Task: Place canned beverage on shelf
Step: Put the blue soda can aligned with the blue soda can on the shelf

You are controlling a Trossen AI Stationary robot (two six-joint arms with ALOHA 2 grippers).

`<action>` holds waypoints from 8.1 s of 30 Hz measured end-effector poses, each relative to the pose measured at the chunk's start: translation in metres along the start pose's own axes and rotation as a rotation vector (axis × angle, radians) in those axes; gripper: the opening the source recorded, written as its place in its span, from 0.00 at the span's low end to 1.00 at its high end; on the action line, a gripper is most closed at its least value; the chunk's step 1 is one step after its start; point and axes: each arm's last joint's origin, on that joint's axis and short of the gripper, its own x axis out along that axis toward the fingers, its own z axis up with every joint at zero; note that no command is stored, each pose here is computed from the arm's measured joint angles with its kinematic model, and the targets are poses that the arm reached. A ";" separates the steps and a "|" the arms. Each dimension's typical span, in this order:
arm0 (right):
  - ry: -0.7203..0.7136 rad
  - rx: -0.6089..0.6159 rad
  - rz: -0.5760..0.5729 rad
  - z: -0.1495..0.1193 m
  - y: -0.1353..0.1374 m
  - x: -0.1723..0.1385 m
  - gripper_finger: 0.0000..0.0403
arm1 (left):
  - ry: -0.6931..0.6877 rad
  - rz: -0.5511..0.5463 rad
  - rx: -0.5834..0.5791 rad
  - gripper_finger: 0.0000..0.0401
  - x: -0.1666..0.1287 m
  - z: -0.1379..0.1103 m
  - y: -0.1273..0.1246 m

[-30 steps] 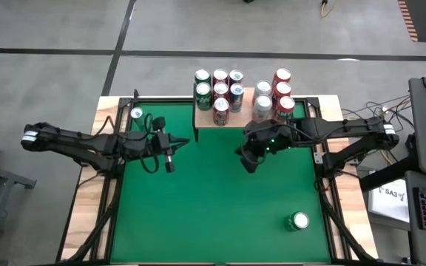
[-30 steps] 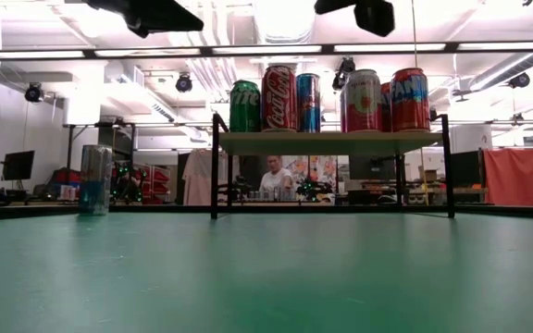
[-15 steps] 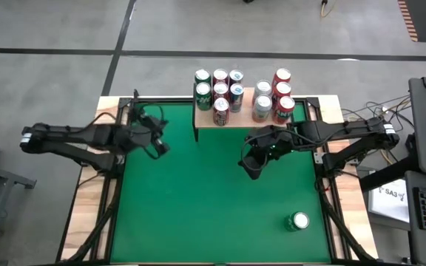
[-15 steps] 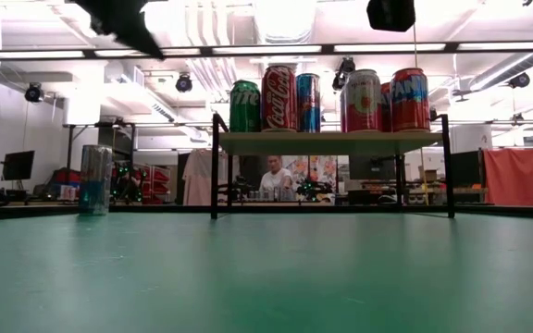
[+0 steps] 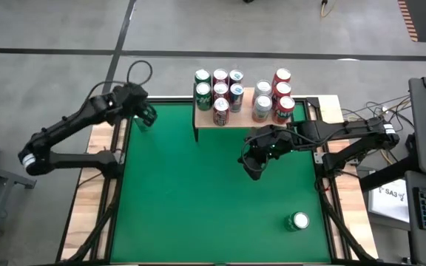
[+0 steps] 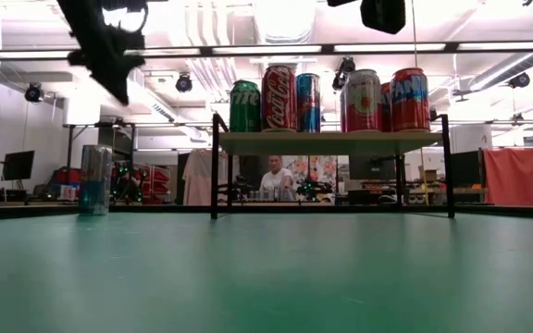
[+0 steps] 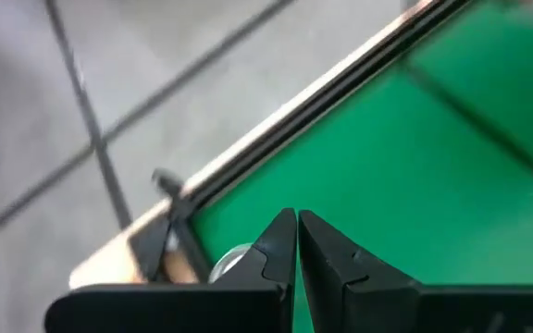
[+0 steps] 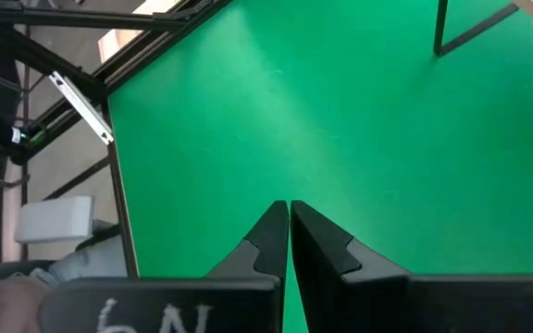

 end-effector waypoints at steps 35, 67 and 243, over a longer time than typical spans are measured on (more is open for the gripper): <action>0.043 -0.078 -0.028 -0.004 -0.003 -0.001 0.02 | 0.398 0.166 -0.005 0.76 0.064 -0.007 0.009; 0.049 -0.075 -0.032 -0.004 -0.003 -0.001 0.02 | 0.472 0.123 -0.059 0.78 0.093 -0.032 0.001; -0.603 -0.556 0.025 -0.050 -0.018 0.029 0.81 | -0.915 -0.788 0.261 0.48 -0.041 -0.018 -0.233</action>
